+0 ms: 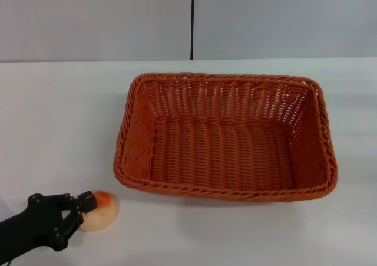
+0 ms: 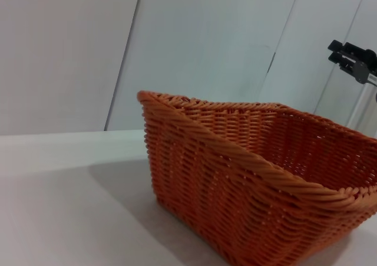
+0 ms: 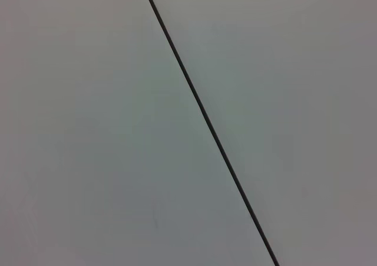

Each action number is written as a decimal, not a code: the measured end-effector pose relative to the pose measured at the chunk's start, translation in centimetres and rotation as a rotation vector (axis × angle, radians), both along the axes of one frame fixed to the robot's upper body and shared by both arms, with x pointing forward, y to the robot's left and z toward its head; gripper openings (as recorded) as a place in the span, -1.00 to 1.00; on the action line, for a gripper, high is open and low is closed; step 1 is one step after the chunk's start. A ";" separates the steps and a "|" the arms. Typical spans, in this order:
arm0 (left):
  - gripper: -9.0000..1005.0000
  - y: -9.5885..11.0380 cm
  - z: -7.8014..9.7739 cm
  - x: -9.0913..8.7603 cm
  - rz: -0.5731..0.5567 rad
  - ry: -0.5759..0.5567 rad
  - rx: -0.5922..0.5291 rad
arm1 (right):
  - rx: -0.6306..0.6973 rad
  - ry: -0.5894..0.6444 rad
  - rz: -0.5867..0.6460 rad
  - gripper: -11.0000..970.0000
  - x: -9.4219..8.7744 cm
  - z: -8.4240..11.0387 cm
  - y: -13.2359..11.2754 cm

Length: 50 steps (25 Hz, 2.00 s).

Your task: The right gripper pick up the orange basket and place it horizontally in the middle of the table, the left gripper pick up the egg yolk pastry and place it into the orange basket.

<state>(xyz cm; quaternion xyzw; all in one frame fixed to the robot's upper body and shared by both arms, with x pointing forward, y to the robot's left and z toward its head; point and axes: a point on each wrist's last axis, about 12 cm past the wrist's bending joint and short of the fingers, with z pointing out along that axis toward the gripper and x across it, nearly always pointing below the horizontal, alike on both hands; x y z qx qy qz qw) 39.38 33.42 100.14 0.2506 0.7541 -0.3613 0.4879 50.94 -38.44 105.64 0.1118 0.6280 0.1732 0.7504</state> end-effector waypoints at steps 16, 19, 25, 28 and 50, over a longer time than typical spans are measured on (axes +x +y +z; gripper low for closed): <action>-0.89 2.2 3.8 1.8 0.341 -0.296 -0.261 | 0.007 0.007 -0.002 0.05 -0.2 -0.2 0.0; -0.89 0.5 4.7 3.5 0.276 -0.338 -0.342 | 0.007 0.008 -0.003 0.05 -0.3 -0.3 0.0; -0.89 -4.5 5.4 7.0 0.061 -0.312 -0.424 | 0.017 0.014 -0.001 0.05 -0.3 -0.4 0.2; -0.89 -7.0 5.6 8.4 -0.040 -0.281 -0.427 | 0.023 0.016 0.003 0.05 -0.2 -0.5 0.4; 0.28 -3.3 5.4 6.9 0.398 -0.482 -0.483 | 0.022 0.012 -0.027 0.05 -0.4 -0.4 -0.2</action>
